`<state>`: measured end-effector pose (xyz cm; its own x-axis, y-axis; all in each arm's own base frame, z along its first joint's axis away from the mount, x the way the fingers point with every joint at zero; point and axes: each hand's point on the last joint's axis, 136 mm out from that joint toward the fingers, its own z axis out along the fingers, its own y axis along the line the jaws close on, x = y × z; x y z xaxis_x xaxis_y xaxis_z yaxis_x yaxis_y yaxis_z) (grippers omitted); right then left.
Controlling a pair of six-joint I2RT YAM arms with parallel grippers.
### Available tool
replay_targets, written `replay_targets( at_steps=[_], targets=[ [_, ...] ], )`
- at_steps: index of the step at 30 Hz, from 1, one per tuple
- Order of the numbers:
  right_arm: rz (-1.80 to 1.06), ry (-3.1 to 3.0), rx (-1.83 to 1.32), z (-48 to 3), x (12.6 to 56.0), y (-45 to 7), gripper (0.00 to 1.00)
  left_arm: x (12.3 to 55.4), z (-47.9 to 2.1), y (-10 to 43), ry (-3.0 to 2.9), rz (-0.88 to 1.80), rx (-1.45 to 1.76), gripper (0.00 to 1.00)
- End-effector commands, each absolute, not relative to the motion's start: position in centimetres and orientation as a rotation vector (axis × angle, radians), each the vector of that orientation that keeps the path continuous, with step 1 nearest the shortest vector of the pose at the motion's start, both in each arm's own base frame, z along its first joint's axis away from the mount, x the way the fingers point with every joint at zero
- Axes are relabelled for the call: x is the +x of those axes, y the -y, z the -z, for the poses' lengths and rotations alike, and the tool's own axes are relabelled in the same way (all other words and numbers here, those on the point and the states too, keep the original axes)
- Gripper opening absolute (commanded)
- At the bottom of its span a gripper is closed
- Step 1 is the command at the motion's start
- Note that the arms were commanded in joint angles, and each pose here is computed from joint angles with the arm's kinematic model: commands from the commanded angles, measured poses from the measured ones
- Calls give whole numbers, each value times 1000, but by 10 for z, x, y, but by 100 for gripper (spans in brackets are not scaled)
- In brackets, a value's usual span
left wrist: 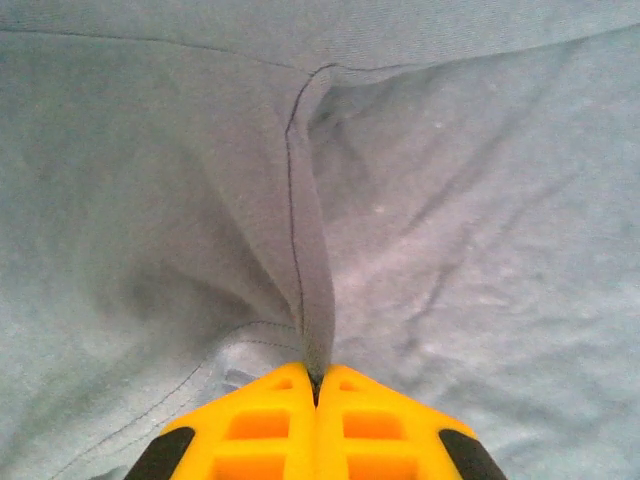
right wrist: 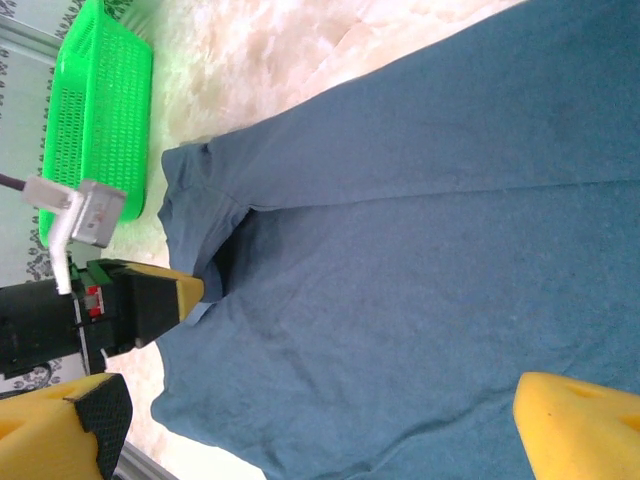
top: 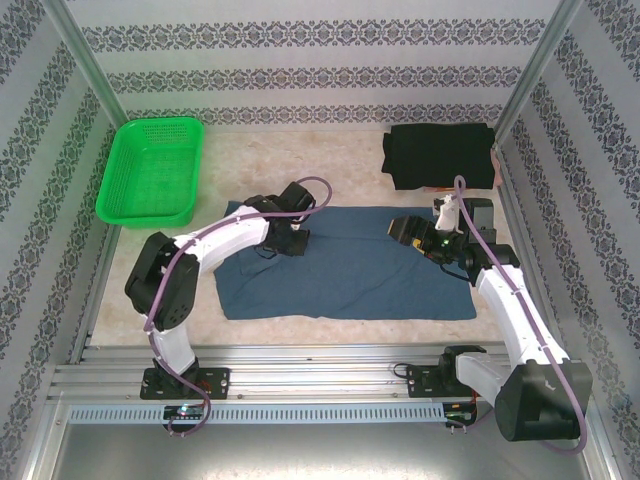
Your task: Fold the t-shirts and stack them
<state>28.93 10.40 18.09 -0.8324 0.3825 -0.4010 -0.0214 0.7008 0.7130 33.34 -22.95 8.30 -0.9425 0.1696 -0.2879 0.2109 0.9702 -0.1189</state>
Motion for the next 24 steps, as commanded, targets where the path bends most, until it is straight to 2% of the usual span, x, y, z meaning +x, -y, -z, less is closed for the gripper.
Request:
replay_targets(
  at_steps=[1,24],
  targets=[
    [-1005,-2367,282,-182,294,-104,98,316,-83,236,-2902,268,257,0],
    [-982,-2387,301,-171,290,-101,98,326,-63,277,-3006,407,249,0]
  ],
)
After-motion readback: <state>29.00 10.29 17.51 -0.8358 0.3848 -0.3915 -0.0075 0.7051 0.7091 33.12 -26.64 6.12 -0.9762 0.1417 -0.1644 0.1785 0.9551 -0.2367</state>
